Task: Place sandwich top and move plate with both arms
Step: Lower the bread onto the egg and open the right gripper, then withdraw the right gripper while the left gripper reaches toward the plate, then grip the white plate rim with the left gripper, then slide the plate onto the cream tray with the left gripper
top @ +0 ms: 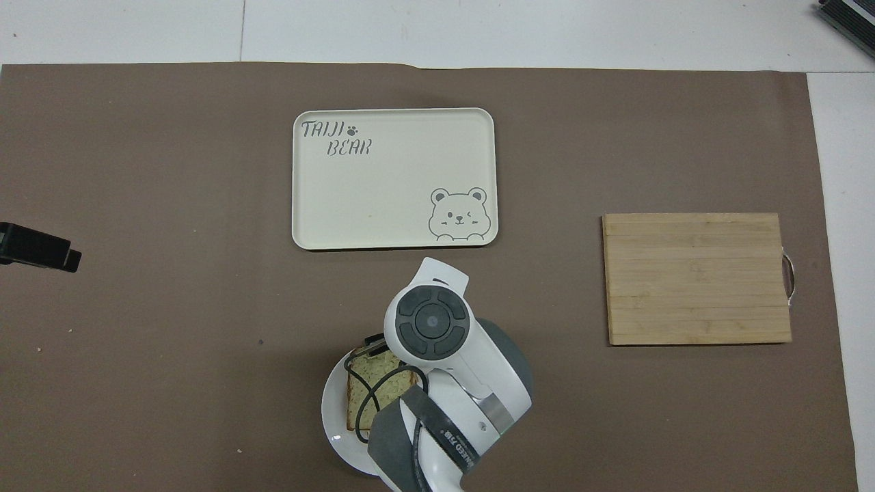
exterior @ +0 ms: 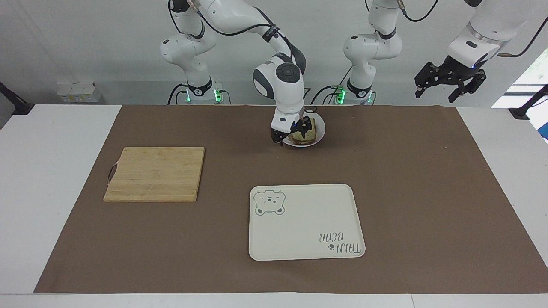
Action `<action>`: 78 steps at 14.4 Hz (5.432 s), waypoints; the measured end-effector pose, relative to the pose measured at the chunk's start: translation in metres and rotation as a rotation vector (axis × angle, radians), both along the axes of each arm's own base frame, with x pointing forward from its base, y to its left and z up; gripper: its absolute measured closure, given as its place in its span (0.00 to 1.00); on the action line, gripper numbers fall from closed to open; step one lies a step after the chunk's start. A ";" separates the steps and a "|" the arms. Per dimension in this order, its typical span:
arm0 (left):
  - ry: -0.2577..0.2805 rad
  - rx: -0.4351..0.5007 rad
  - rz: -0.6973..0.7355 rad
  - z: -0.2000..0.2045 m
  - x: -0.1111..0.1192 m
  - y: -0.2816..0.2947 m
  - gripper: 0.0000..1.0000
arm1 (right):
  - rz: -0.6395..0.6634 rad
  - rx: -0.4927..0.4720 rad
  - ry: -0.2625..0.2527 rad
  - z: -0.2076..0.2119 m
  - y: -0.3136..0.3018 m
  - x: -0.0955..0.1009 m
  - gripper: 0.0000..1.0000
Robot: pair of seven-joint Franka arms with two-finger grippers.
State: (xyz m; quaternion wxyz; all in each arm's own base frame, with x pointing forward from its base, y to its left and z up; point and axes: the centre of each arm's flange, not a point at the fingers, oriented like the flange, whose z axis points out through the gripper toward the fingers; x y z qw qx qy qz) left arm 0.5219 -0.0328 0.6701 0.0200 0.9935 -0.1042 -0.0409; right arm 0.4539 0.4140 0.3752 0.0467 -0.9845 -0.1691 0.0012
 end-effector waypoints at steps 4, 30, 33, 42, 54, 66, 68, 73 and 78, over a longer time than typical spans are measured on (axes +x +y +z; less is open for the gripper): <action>0.003 -0.010 0.002 0.000 -0.003 0.001 0.00 | -0.063 0.030 -0.077 0.049 -0.036 0.029 0.00; -0.030 -0.827 0.110 -0.319 -0.116 -0.018 0.00 | -0.443 -0.033 -0.199 0.249 -0.283 0.073 0.00; -0.013 -0.856 0.076 -0.352 -0.139 -0.024 0.00 | -0.493 -0.049 -0.178 0.262 -0.311 0.069 0.00; 0.063 -0.852 0.036 -0.389 -0.164 -0.067 0.22 | -0.451 -0.076 -0.140 0.298 -0.396 0.061 0.00; 0.107 -0.821 0.032 -0.419 -0.178 -0.098 0.78 | -0.423 -0.105 -0.048 0.282 -0.418 0.059 0.00; 0.032 -0.860 0.029 -0.389 -0.101 -0.116 0.95 | -0.342 -0.109 -0.044 0.279 -0.436 0.058 0.00; 0.000 -0.869 0.040 -0.381 -0.068 -0.119 0.95 | -0.316 -0.108 -0.065 0.275 -0.433 0.058 0.00; -0.062 -0.760 0.023 -0.352 0.036 -0.098 0.95 | -0.314 -0.109 -0.056 0.271 -0.434 0.055 0.00; -0.098 -0.742 0.071 -0.336 0.100 -0.103 0.95 | -0.313 -0.112 -0.032 0.269 -0.434 0.052 0.00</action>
